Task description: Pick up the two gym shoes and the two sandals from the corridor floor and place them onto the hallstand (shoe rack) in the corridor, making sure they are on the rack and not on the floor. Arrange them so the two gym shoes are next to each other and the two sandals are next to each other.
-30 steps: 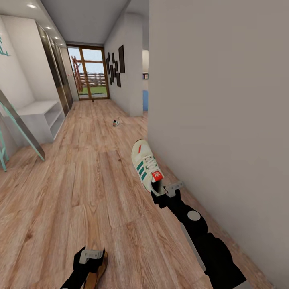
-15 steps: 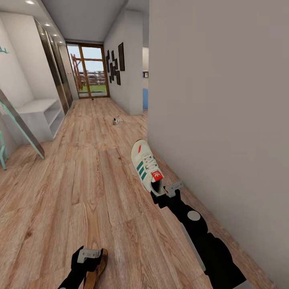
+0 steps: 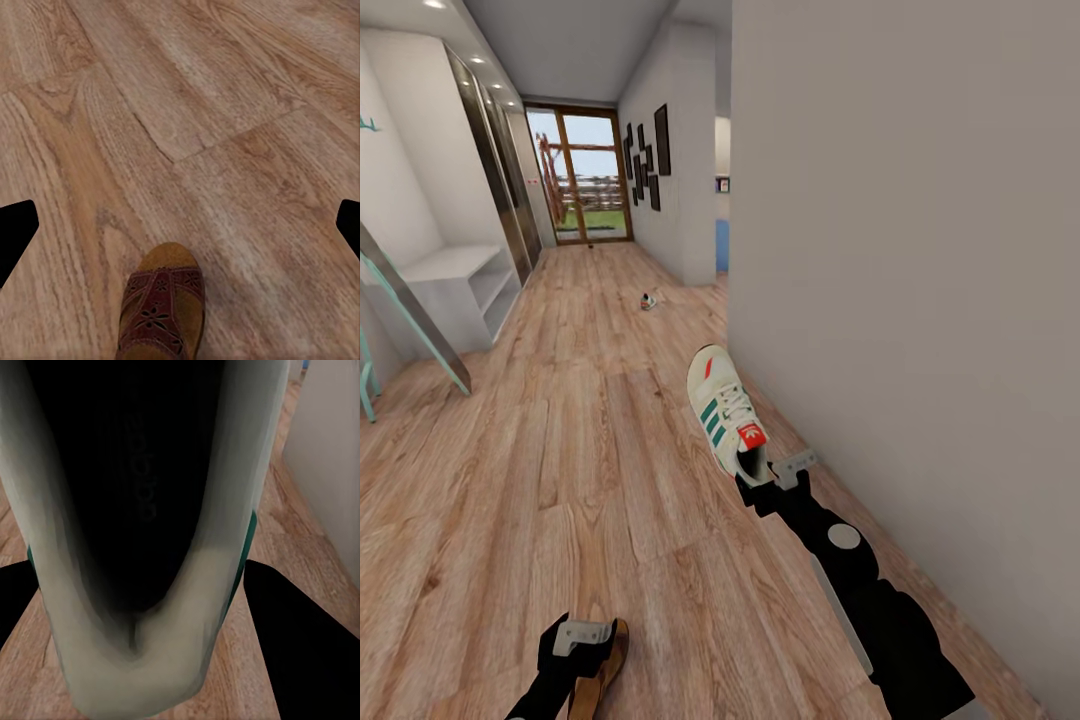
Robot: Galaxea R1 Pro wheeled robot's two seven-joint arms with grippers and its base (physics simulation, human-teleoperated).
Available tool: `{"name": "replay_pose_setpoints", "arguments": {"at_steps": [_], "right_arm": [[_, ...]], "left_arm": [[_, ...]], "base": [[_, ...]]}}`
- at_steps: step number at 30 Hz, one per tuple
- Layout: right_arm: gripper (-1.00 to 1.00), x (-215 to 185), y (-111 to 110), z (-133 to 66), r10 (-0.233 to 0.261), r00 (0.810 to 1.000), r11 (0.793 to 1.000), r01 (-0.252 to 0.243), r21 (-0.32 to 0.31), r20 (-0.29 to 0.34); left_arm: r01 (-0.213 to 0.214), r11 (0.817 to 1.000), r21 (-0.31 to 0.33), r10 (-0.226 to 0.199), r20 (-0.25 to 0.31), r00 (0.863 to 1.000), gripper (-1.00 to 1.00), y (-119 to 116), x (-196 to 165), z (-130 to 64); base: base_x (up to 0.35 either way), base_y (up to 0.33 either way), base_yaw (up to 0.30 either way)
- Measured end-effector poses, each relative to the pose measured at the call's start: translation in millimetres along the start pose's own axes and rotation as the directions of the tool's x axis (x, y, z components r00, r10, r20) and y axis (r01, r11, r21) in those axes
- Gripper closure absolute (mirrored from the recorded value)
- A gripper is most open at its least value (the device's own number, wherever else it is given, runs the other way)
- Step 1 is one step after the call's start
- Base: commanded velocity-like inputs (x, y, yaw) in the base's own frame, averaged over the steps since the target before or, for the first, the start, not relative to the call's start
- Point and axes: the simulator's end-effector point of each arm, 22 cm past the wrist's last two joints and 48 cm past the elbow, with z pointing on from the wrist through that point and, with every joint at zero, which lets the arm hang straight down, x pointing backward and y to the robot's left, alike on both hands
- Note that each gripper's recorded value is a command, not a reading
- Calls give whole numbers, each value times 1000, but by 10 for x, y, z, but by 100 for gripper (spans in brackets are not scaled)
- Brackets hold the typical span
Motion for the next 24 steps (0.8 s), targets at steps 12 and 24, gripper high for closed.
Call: {"name": "replay_pose_setpoints", "arguments": {"at_steps": [12,24], "right_arm": [[100,299,34,44,6,1000,1000,-6,-2,-15],[100,693,53,167,27,997,1000,-28,-11,-70]], "left_arm": [[1,1000,1,-1,-17,1000,-100,-22,291,63],[3,1000,7,-2,-77,997,-100,-49,643,96]], "base": [[0,0,0],[0,0,0]]}}
